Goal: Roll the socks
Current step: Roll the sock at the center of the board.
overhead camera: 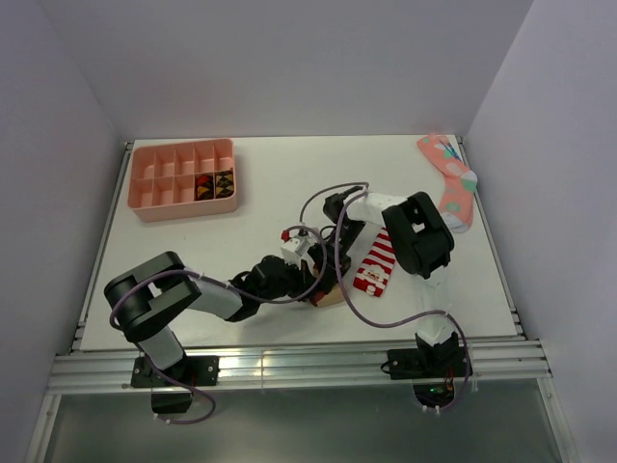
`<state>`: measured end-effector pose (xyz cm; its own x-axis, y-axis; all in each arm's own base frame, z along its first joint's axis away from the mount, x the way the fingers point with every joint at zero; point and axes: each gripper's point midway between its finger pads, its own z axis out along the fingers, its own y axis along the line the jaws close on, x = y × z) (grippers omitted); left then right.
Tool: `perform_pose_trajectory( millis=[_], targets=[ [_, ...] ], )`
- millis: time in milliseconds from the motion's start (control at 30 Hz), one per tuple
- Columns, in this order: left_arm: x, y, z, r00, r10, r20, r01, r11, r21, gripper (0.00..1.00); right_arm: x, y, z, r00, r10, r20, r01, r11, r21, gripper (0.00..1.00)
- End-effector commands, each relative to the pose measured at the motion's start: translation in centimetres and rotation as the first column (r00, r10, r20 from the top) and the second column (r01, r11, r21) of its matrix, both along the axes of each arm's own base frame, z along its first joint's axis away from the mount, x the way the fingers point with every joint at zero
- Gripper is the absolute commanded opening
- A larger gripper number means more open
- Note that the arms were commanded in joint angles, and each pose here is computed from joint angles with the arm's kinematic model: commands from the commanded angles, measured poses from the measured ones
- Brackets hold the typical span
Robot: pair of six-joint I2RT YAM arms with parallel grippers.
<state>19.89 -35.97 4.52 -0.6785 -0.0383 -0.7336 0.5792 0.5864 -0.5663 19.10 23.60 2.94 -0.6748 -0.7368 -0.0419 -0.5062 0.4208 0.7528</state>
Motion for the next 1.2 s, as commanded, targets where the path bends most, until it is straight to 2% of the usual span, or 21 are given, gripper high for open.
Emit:
perform_pose_trajectory(
  millis=[0,333,733,900,1033,1167],
  targets=[
    [-0.5,2.3,-3.7,0.991,0.082,-0.103,-0.061,0.979,0.195,0.0,4.0,0.8,-0.8,0.969,0.002,0.245,-0.01,0.999,0.032,0.54],
    [0.2,2.3,-3.9,0.977,0.144,-0.154,-0.097,0.955,0.281,0.0,7.4,-0.5,1.3,0.942,-0.152,0.3,0.123,0.986,0.112,0.56],
    [0.6,1.6,-4.1,0.975,0.141,-0.173,-0.075,0.936,0.343,0.0,9.4,-3.1,4.7,0.896,-0.252,0.367,0.18,0.959,0.218,0.58],
    [0.9,1.1,-3.9,0.973,0.138,-0.185,-0.062,0.928,0.368,0.0,9.8,-5.5,4.9,0.883,-0.305,0.357,0.217,0.939,0.266,0.57],
    [1.0,1.0,-4.3,0.968,0.142,-0.205,-0.048,0.912,0.408,0.0,9.5,-7.3,4.9,0.884,-0.324,0.336,0.226,0.927,0.301,0.54],
    [1.0,0.8,-4.3,0.965,0.137,-0.222,-0.029,0.902,0.431,0.0,9.0,-8.7,5.0,0.866,-0.291,0.406,0.159,0.931,0.327,0.54]
  ],
)
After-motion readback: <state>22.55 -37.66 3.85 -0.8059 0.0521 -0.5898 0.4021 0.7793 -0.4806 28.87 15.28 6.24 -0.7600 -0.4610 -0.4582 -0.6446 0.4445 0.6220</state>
